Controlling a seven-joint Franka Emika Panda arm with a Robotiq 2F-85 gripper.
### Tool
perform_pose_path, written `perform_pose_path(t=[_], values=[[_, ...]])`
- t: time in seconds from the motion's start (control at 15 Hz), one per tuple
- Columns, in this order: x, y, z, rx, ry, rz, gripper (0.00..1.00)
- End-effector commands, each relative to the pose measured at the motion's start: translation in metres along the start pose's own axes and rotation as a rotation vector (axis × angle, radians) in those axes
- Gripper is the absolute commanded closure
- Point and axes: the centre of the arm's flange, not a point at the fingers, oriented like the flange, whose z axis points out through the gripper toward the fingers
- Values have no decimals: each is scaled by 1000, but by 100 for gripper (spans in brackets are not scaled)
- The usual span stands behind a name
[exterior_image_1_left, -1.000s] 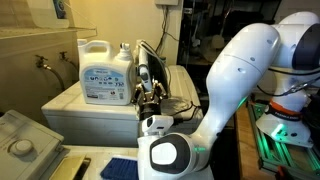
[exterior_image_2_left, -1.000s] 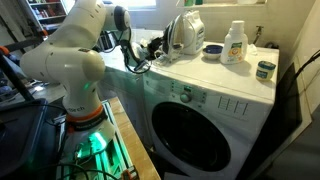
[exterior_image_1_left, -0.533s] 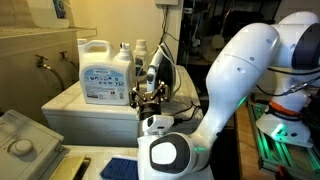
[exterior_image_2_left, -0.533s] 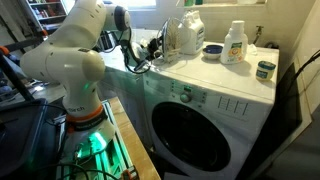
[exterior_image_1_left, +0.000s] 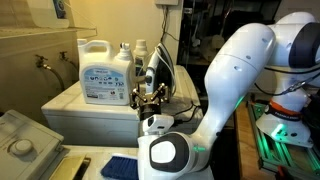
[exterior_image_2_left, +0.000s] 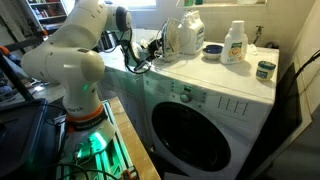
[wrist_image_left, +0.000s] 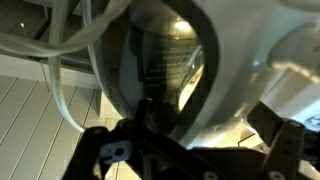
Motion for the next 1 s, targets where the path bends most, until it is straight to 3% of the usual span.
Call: perform_pose_path(t=[0.0, 0.6, 0.93], values=[[-18, -2, -4, 14, -31, 2, 0], [7, -13, 5, 31, -146, 113, 0], [25, -19, 11, 60, -281, 135, 0]])
